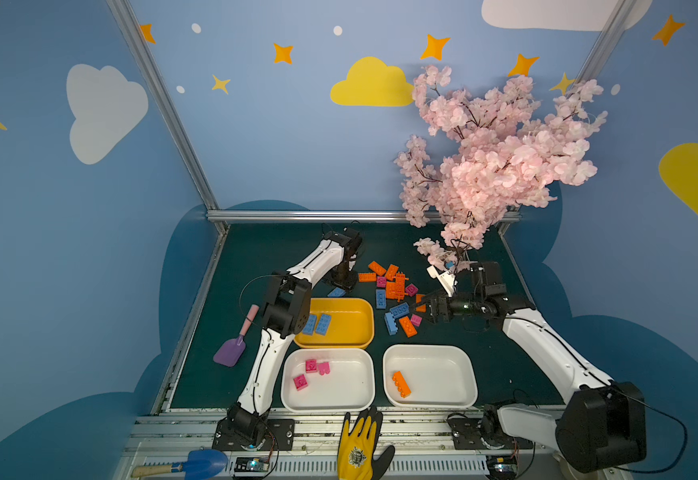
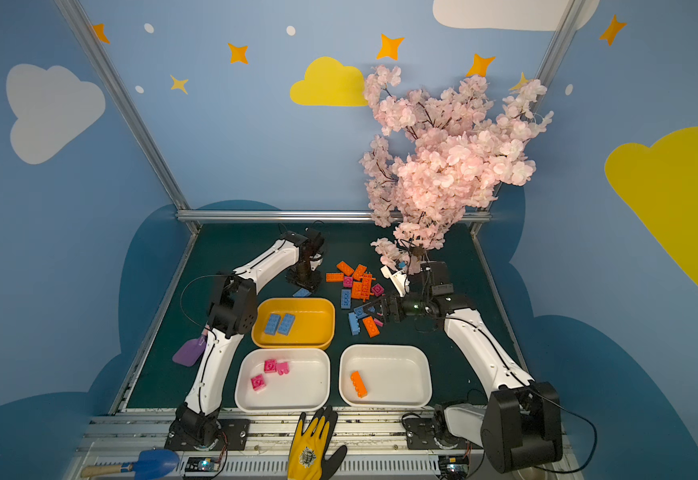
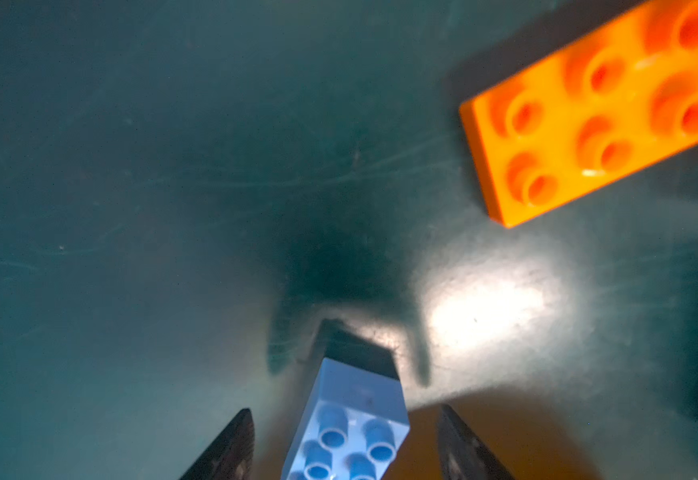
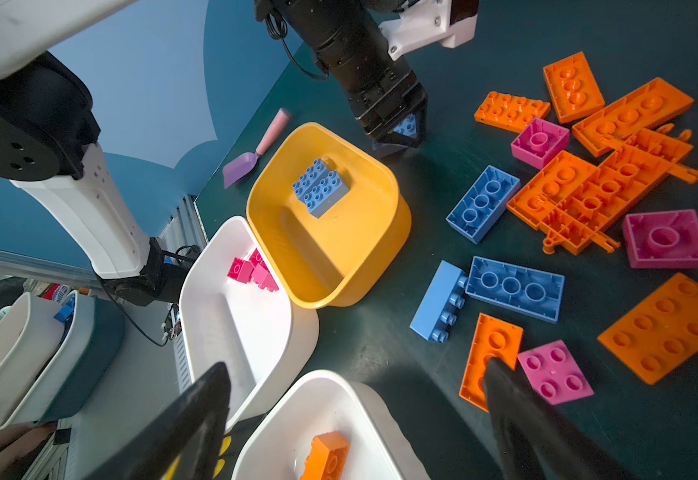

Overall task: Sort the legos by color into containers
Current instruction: 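Lift the blue brick with the left gripper toward the yellow bin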

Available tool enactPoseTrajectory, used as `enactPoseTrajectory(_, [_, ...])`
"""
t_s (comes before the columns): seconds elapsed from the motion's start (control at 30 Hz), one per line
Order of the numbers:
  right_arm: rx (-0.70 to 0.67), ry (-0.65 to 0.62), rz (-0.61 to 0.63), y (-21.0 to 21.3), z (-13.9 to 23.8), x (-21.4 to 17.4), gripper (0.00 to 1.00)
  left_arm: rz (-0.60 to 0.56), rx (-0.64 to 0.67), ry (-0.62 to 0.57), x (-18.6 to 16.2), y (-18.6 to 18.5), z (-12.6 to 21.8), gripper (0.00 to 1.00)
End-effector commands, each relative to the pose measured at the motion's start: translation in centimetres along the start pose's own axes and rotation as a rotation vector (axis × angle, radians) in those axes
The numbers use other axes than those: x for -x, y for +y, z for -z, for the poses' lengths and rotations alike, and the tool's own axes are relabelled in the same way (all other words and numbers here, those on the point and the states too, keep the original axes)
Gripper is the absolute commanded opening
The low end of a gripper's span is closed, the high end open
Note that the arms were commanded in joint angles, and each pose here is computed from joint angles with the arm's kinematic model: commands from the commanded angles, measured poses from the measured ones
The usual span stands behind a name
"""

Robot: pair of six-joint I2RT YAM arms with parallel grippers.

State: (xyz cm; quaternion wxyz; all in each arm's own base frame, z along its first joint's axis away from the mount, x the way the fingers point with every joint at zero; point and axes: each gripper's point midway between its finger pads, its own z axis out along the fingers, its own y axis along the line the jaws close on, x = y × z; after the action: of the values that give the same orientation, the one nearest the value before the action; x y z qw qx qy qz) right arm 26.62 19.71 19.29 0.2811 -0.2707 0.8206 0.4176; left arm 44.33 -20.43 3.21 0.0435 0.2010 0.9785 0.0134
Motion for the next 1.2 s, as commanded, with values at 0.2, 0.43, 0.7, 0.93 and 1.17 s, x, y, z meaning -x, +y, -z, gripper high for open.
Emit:
enactPoseTrajectory(0.2, [0.014, -0.003, 0.012, 0.2, 0.3, 0.7, 0.94, -0.044, 0.047, 0.087, -1.6, 1.8, -2.2, 0.62])
enactPoseTrajectory(0.43, [0.014, 0.0, 0.006, 0.1, 0.2, 0.7, 0.94, -0.077, 0.102, 0.073, -1.1, 3.4, -2.8, 0.46])
enactPoseTrajectory(0.7, [0.012, 0.004, 0.0, 0.1, 0.2, 0.6, 0.94, -0.032, 0.087, 0.012, 0.0, 4.0, -1.8, 0.3])
enactPoseTrajectory(0.93, [0.011, -0.002, 0.005, 0.1, 0.2, 1.0, 0.94, 0.002, 0.099, -0.072, 2.1, 5.1, 0.6, 0.29])
enactPoseTrajectory(1.17, [0.012, -0.008, 0.011, 0.1, 0.3, 1.5, 0.93, 0.014, 0.035, -0.109, 3.4, 4.2, 1.8, 0.31])
